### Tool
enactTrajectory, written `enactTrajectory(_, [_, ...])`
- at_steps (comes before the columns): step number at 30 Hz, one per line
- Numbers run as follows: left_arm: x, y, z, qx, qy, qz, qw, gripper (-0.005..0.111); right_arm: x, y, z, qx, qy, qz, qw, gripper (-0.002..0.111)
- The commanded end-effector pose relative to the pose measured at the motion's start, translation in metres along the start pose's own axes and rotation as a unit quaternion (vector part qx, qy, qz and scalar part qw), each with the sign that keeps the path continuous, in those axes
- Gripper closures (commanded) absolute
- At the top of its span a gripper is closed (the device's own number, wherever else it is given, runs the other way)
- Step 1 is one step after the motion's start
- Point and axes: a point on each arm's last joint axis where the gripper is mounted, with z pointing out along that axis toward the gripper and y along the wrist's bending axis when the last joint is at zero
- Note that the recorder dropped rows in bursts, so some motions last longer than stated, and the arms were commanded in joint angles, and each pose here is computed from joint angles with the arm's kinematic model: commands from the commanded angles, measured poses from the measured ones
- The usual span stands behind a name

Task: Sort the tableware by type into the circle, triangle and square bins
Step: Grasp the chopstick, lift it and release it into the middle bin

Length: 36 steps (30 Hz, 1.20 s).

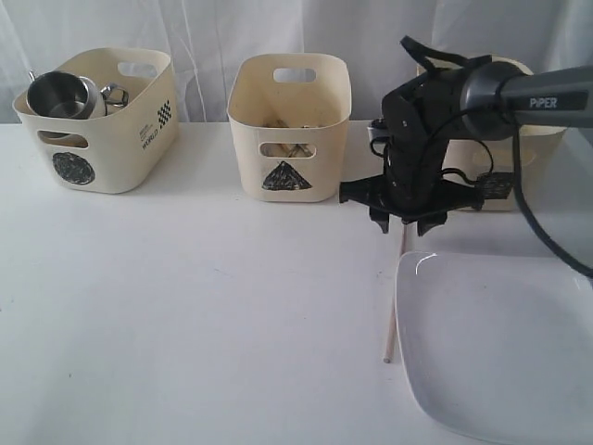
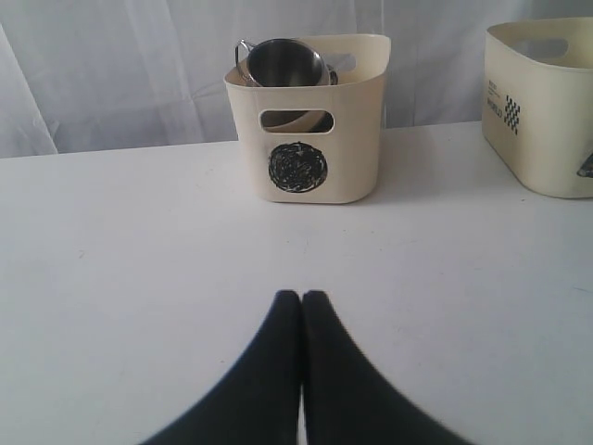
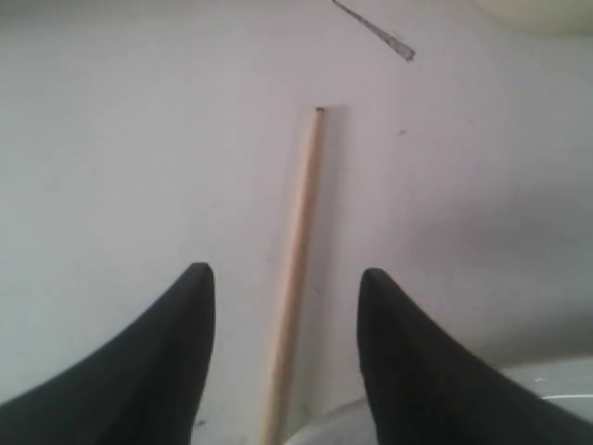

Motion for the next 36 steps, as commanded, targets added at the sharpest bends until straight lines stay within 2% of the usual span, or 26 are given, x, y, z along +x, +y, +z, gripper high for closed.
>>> enactTrajectory(1, [0.001, 0.000, 0.000, -0.001, -0.002, -0.002, 1.000, 0.107, -0.004, -0.002, 0.016, 0.015, 0.016, 0.011, 1.000, 0.063])
enactTrajectory(6, [0.001, 0.000, 0.000, -0.001, -0.002, -0.002, 1.000, 0.107, -0.005, 0.000, 0.032, -0.003, 0.017, 0.027, 0.999, 0.064])
enactTrajectory(9, [0.001, 0.000, 0.000, -0.001, -0.002, -0.002, 1.000, 0.107, 0.000, 0.004, 0.044, -0.012, 0.033, 0.038, 0.999, 0.081])
enactTrajectory(10, [0.001, 0.000, 0.000, -0.001, -0.002, -0.002, 1.000, 0.107, 0.002, 0.005, 0.047, -0.018, 0.038, 0.038, 0.998, 0.089])
enactTrajectory(12, [0.001, 0.000, 0.000, -0.001, -0.002, -0.002, 1.000, 0.107, 0.001, 0.009, 0.048, -0.038, 0.032, 0.022, 0.999, 0.104])
enactTrajectory(13, [0.001, 0.000, 0.000, -0.001, -0.002, -0.002, 1.000, 0.107, 0.000, 0.011, 0.046, -0.050, 0.029, 0.018, 0.998, 0.108])
enactTrajectory(18, [0.001, 0.000, 0.000, -0.001, -0.002, -0.002, 1.000, 0.107, -0.008, 0.027, 0.008, -0.102, -0.032, -0.046, 0.993, 0.108])
enactTrajectory(22, [0.001, 0.000, 0.000, -0.001, -0.002, -0.002, 1.000, 0.107, -0.002, 0.040, -0.035, -0.146, -0.106, -0.110, 0.977, 0.108])
enactTrajectory(24, [0.001, 0.000, 0.000, -0.001, -0.002, -0.002, 1.000, 0.107, 0.005, 0.039, -0.051, -0.168, -0.133, -0.114, 0.970, 0.108])
enactTrajectory(27, [0.001, 0.000, 0.000, -0.001, -0.002, -0.002, 1.000, 0.107, 0.012, 0.028, -0.086, -0.217, -0.221, -0.093, 0.946, 0.108])
enactTrajectory(30, [0.001, 0.000, 0.000, -0.001, -0.002, -0.002, 1.000, 0.107, 0.015, 0.010, -0.122, -0.268, -0.346, -0.061, 0.897, 0.108])
enactTrajectory(31, [0.001, 0.000, 0.000, -0.001, -0.002, -0.002, 1.000, 0.107, 0.012, -0.002, -0.140, -0.291, -0.405, -0.028, 0.867, 0.108])
enactTrajectory(33, [0.001, 0.000, 0.000, -0.001, -0.002, -0.002, 1.000, 0.107, 0.006, -0.016, -0.161, -0.307, -0.461, 0.008, 0.832, 0.108])
enactTrajectory(36, [0.001, 0.000, 0.000, -0.001, -0.002, -0.002, 1.000, 0.107, -0.002, -0.026, -0.172, -0.316, -0.510, 0.038, 0.799, 0.108])
